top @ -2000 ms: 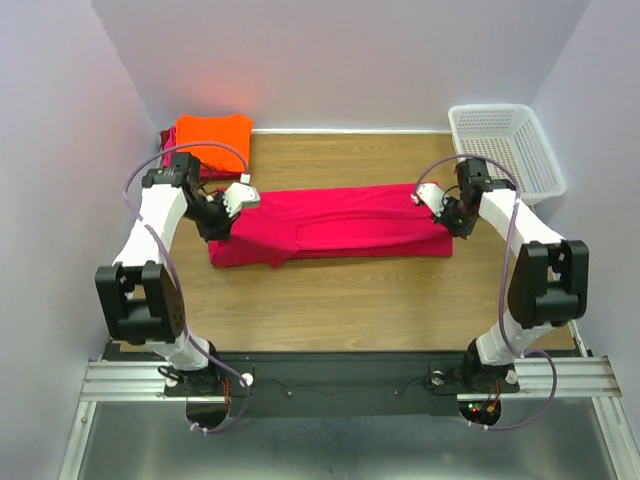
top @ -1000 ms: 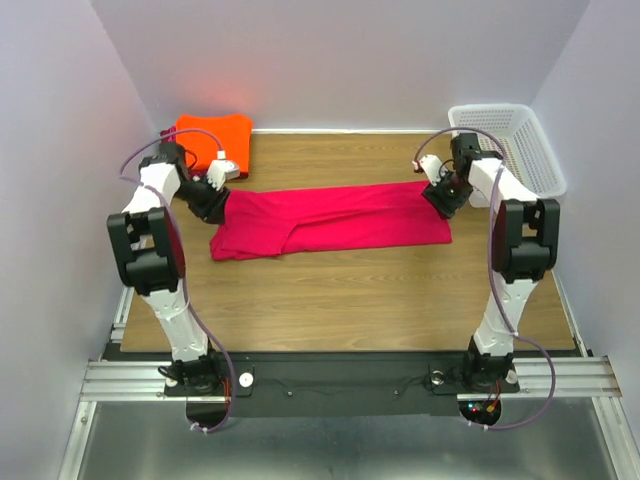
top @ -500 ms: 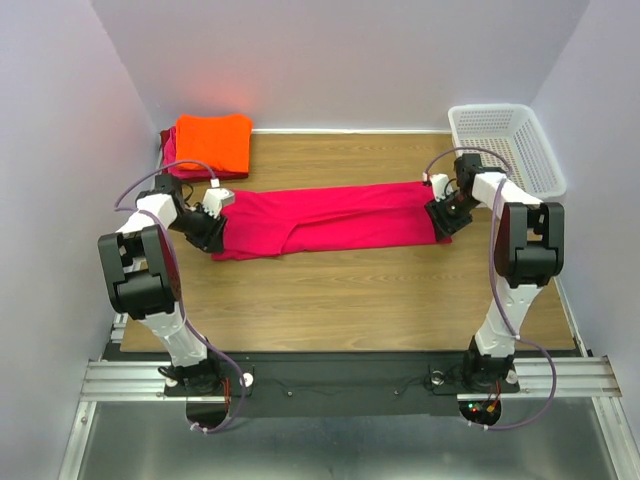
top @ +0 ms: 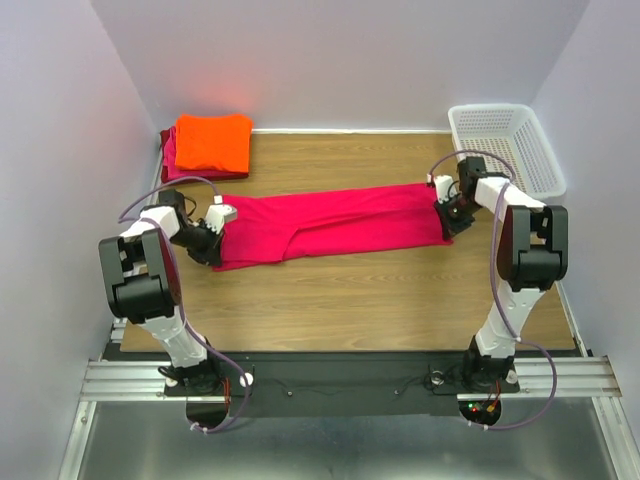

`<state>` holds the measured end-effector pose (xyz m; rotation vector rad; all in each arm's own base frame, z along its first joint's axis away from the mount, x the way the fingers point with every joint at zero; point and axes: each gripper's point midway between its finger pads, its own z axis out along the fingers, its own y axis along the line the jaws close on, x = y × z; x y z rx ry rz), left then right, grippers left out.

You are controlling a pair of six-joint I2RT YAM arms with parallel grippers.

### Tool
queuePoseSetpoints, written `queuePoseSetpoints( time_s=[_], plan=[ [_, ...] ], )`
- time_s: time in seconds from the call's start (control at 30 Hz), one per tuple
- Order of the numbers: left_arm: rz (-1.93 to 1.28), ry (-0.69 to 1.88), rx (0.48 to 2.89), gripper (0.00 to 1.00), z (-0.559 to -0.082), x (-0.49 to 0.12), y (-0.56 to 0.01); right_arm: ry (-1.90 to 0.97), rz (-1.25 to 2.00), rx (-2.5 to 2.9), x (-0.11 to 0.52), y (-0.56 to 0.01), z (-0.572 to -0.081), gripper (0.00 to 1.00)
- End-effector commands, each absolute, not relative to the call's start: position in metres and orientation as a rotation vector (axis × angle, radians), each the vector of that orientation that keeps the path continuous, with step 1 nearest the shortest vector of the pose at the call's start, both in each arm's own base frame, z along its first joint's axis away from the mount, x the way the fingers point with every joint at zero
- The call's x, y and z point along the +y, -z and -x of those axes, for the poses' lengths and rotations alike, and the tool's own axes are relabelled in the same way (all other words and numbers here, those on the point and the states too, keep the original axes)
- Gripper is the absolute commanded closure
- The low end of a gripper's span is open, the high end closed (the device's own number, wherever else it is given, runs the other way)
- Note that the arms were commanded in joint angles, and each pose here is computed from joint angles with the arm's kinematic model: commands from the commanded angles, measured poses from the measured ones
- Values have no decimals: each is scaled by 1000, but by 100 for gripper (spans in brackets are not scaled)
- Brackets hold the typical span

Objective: Fold and stack the t-shirts
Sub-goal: Fold the tshirt

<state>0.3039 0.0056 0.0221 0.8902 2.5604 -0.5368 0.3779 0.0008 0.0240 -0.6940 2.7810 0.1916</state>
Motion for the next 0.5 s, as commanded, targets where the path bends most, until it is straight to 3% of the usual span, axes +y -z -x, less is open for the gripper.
queuePoseSetpoints(
  time_s=[0.0, 0.1, 0.17, 0.2, 0.23, 0.47],
  plan=[
    [-920, 551, 2623, 100, -262, 6, -24, -116, 772, 2857, -15, -18, -342, 99],
    [-940, 512, 2595, 100, -252, 5, -35, -86, 804, 2866, -20, -20, -327, 97],
    [-937, 502, 2583, 86, -250, 4, -42, -101, 809, 2848, -17, -30, -328, 80],
    [-938, 491, 2556, 69, -251, 3, -52, -125, 800, 2845, -14, -41, -326, 56],
    [-942, 491, 2539, 65, -251, 2, -58, -150, 789, 2823, -9, -51, -329, 50],
    [-931, 591, 2467, 57, -250, -15, -95, -570, 685, 2522, 71, -143, -357, 49]
  ],
)
